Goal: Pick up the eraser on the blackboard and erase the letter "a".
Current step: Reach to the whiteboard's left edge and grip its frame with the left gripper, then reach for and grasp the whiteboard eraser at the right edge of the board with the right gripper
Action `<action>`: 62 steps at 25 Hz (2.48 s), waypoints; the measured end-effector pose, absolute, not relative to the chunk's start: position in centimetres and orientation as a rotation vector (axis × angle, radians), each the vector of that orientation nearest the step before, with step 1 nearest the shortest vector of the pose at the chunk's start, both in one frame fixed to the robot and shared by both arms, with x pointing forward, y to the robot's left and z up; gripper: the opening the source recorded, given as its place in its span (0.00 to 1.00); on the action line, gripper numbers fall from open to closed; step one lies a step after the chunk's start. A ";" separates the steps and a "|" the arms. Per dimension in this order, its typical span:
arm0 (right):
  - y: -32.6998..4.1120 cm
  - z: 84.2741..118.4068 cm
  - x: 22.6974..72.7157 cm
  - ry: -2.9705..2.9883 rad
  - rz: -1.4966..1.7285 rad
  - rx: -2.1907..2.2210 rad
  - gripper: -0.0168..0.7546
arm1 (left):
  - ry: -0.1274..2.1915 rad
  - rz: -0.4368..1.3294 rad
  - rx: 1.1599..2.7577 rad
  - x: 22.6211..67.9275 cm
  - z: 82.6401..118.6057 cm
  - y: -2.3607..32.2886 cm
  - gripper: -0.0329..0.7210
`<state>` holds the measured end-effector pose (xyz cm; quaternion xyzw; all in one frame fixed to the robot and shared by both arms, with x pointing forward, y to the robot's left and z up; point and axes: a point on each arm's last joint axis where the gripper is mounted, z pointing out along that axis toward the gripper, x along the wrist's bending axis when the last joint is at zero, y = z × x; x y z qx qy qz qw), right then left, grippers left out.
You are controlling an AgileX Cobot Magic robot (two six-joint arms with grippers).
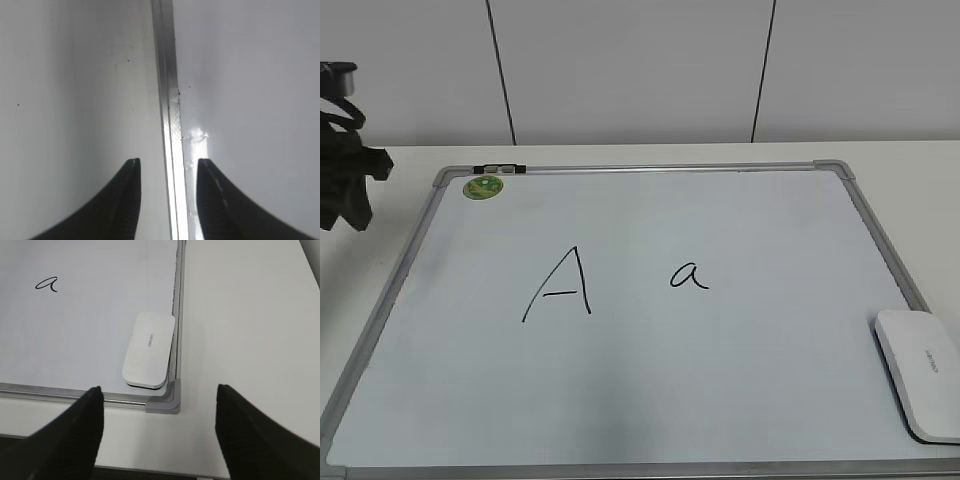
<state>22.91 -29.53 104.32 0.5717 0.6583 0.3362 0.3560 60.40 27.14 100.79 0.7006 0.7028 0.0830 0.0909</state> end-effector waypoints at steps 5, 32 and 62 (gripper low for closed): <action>-29.6 104.3 22.9 1.700 0.866 1.476 0.70 | 2.124 0.197 2.107 62.9 97.9 26.9 0.42; -29.6 104.3 22.9 1.700 0.862 1.474 0.70 | 2.281 0.077 2.165 65.1 90.6 27.4 0.42; -29.3 108.0 33.2 2.006 0.607 1.760 0.70 | 2.288 0.049 2.132 65.2 90.7 27.1 0.09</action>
